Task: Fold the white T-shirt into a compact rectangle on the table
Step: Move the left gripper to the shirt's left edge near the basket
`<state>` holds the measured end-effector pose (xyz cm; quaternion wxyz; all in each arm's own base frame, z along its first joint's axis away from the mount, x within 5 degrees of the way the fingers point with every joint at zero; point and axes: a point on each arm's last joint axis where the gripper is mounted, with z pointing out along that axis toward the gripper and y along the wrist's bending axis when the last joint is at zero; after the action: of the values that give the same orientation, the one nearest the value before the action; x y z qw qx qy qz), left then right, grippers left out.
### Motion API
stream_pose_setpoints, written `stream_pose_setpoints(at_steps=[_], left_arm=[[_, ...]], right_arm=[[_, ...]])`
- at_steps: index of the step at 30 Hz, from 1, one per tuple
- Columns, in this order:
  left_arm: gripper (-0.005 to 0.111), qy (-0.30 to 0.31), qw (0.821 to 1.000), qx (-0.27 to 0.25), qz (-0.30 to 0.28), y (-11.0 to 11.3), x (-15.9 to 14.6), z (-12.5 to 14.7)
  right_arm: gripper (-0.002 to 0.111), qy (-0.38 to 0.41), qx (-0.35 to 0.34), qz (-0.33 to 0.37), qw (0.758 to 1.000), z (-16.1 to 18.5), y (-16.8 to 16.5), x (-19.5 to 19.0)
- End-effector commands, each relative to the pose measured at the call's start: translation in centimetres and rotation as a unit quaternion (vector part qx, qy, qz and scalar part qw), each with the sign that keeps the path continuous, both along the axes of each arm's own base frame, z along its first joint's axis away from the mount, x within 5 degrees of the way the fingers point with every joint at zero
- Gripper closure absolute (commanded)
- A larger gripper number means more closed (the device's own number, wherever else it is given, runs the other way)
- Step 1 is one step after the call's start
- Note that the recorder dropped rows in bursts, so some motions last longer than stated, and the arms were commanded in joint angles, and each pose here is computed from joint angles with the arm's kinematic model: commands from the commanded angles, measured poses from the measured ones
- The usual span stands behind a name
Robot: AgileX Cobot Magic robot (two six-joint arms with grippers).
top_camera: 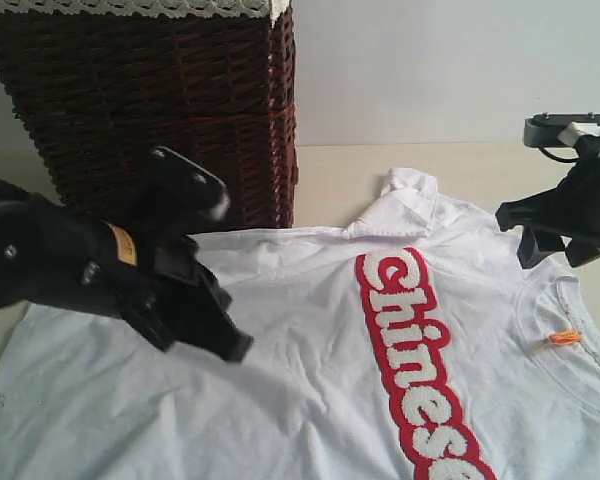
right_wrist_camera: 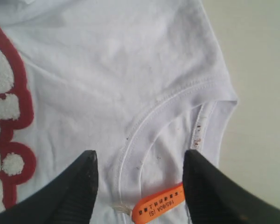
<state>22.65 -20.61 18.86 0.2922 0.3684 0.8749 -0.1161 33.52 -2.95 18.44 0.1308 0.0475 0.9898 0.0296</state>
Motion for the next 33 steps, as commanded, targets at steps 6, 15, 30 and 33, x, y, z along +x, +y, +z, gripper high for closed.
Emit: stream_pose_setpoints(at_steps=[6, 15, 30, 33], left_arm=[[0.068, 0.044, 0.995, 0.055, -0.077, -1.2, -4.3, 1.1], [0.018, -0.055, 0.897, 0.383, -0.214, 4.5, -0.1, -0.5], [0.002, -0.087, 0.850, 0.465, -0.232, 6.0, 1.6, -0.6], [0.002, -0.077, 0.869, 0.437, -0.217, 6.1, 1.7, -0.8]], right_arm=[[0.054, 0.015, -0.054, -0.006, 0.998, -0.1, -1.3, -0.7], [0.054, 0.007, -0.024, 0.076, 0.997, -0.2, -0.3, -0.5], [0.054, -0.023, 0.004, 0.049, 0.999, 0.0, 0.1, 0.0], [0.054, -0.022, 0.005, 0.048, 0.999, 0.0, 0.1, 0.0]])
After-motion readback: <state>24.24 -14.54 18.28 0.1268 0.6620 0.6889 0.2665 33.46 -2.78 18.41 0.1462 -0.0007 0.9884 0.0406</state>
